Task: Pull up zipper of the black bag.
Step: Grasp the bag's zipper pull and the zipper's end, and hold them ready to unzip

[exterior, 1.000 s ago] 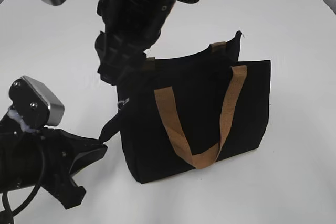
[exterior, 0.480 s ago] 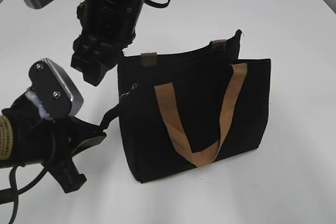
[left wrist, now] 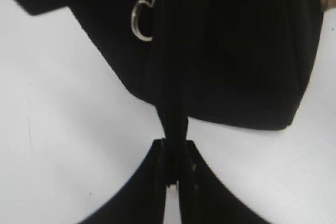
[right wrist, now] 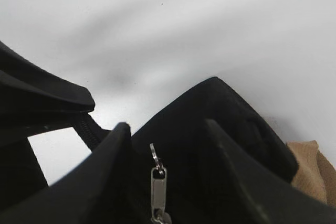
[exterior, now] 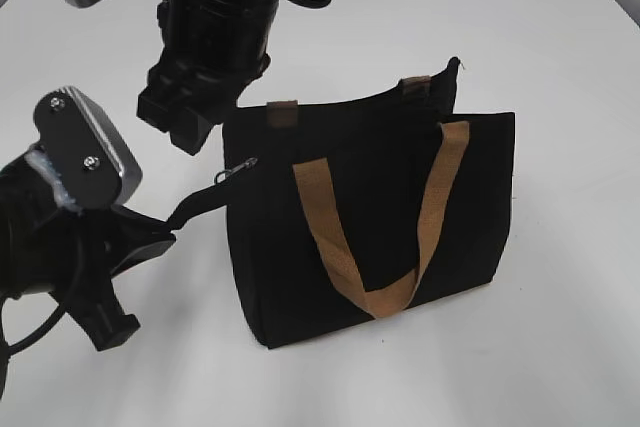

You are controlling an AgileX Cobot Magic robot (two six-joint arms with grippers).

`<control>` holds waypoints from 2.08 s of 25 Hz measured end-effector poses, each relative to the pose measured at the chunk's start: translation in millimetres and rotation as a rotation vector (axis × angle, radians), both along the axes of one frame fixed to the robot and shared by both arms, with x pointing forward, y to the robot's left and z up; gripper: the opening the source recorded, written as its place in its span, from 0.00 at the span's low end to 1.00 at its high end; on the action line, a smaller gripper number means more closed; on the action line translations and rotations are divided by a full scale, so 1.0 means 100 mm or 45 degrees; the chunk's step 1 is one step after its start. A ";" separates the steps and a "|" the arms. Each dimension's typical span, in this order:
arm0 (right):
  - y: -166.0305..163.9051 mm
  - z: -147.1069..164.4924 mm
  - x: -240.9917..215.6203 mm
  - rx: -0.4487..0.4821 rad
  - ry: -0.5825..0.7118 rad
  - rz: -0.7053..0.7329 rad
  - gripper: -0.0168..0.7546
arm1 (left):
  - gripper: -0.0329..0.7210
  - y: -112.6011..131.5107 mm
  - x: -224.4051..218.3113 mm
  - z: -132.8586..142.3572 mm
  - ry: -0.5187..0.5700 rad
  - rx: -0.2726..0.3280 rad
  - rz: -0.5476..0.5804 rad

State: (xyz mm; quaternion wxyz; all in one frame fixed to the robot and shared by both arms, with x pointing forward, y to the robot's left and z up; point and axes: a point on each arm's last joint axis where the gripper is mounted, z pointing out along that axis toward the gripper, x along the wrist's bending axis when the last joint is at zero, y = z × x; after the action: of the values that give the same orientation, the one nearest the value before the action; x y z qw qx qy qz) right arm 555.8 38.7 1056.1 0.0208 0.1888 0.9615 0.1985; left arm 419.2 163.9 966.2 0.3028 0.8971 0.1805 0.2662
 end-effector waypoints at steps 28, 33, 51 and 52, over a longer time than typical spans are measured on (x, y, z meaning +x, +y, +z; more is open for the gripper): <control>-0.10 -0.18 -0.10 -0.084 0.089 -0.035 0.46 | 0.08 -0.11 -0.18 0.04 0.028 0.022 -0.057; -0.11 -0.21 -0.11 -0.086 0.103 -0.034 0.46 | 0.08 -0.11 -0.18 0.04 0.028 0.025 -0.057; -0.10 -0.30 -0.16 -0.088 0.143 0.046 0.04 | 0.08 -0.10 -0.18 0.04 0.032 0.036 -0.054; -0.10 -0.30 -0.16 -0.088 0.141 0.052 0.02 | 0.08 -0.10 -0.18 0.04 0.032 0.037 -0.053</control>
State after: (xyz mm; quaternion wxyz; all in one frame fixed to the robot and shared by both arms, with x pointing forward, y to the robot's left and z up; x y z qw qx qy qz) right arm 539.5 28.3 1025.7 -0.0301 0.1789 0.9711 0.1548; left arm 401.0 153.9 969.7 0.2930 0.9083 0.1617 0.2510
